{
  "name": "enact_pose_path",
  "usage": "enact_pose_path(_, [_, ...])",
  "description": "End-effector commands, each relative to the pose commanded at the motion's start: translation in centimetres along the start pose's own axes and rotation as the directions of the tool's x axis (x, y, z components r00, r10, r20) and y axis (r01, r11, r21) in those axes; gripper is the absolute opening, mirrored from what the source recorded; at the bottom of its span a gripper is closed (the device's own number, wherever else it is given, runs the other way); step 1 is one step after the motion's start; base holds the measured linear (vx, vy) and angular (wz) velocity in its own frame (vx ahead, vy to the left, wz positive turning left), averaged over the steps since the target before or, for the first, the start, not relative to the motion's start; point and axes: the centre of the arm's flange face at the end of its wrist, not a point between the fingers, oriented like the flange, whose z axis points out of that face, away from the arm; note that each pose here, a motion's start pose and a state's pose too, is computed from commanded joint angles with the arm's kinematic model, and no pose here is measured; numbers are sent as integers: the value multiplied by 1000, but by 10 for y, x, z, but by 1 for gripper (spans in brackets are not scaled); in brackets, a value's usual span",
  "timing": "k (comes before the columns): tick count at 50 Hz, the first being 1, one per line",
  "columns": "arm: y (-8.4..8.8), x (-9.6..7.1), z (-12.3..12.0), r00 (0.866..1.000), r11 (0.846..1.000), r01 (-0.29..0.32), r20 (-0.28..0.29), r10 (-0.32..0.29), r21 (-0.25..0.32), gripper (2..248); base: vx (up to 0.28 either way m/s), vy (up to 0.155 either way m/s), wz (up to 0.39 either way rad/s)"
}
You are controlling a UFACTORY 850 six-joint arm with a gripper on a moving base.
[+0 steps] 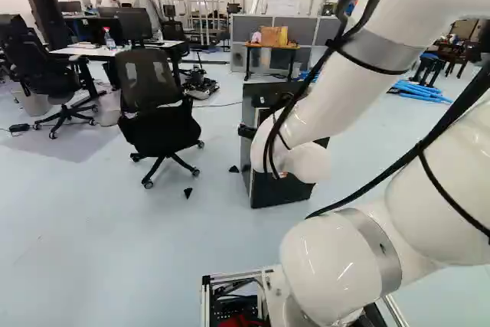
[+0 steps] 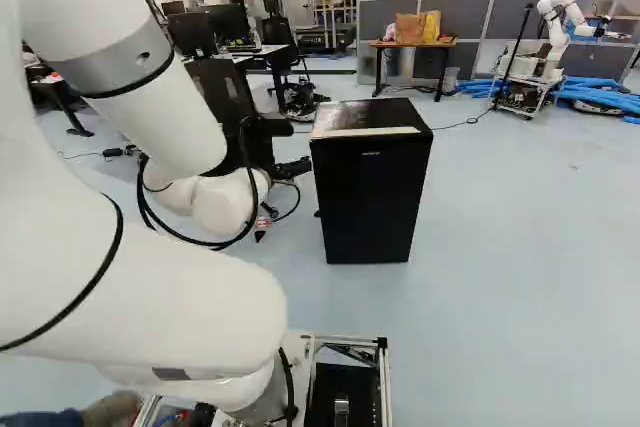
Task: Grab a drink from the fridge
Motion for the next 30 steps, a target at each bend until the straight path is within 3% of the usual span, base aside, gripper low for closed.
enact_pose_path(30, [-16, 12, 28, 998, 997, -62, 13, 63, -42, 247, 0, 0, 0])
